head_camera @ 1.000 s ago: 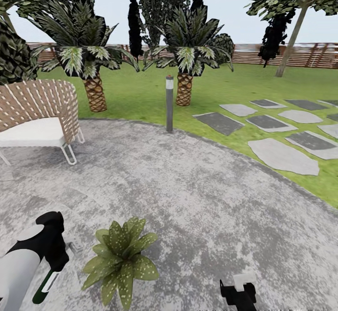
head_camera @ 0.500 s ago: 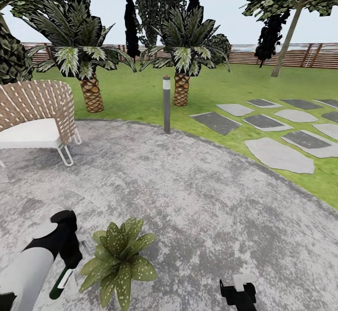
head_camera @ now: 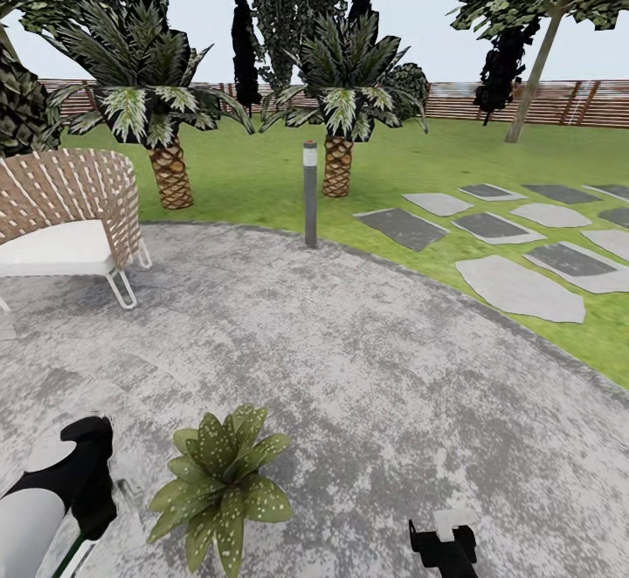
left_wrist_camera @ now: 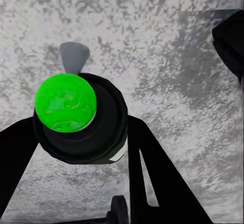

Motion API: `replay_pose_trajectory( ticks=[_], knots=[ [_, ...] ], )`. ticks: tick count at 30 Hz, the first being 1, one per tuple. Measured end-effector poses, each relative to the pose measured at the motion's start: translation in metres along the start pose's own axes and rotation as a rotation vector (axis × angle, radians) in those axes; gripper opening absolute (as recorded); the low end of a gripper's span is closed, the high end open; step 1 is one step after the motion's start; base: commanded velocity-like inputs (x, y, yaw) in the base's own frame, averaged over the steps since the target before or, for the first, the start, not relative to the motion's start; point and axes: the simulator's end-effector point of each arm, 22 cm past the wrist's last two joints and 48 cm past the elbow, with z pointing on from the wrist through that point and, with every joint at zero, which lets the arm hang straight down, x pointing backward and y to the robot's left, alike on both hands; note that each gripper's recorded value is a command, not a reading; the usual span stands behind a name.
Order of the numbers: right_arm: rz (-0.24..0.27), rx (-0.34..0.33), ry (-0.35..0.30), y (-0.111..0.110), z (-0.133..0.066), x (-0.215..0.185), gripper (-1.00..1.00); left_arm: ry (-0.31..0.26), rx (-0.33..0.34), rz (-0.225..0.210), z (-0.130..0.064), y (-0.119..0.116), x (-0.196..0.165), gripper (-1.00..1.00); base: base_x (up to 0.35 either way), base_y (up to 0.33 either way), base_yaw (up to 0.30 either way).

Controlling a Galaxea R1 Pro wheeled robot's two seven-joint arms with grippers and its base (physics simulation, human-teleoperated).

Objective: Pick up the pesticide atomizer in the garden and spray insectifuge to fully cover both potted plants in the garden.

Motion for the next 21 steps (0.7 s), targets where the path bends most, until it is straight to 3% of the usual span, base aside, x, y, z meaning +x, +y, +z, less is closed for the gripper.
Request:
replay_pose_trajectory(
  ticks=[4, 7, 9, 12, 16, 21],
  knots=[
    [0.0, 0.0, 0.0, 0.0, 0.0, 0.0, 1.0, -0.005, -0.041, 0.009, 0.002, 0.008, 0.001, -1.0, 0.0, 0.0, 0.0],
    [0.0, 0.0, 0.0, 0.0, 0.0, 0.0, 1.0, -0.083, -0.027, -0.072, -0.007, 0.019, -0.002, -1.0, 0.0, 0.0, 0.0],
    [0.0, 0.0, 0.0, 0.0, 0.0, 0.0, 1.0, -0.075, -0.019, -0.076, -0.002, 0.016, 0.002, -1.0, 0.0, 0.0, 0.0],
    [-0.001, 0.002, 0.0, -0.001, 0.0, 0.0, 1.0, -0.044, -0.077, -0.073, 0.014, 0.021, 0.014, -1.0, 0.0, 0.0, 0.0],
    [-0.007, 0.007, 0.002, -0.007, 0.0, 0.001, 1.0, -0.047, -0.091, -0.083, 0.02, 0.022, 0.017, -1.0, 0.0, 0.0, 0.0],
    [-0.008, 0.008, 0.002, -0.008, 0.0, 0.001, 1.0, -0.157, -0.054, -0.11, 0.013, 0.019, -0.005, -1.0, 0.0, 0.0, 0.0]
  ],
)
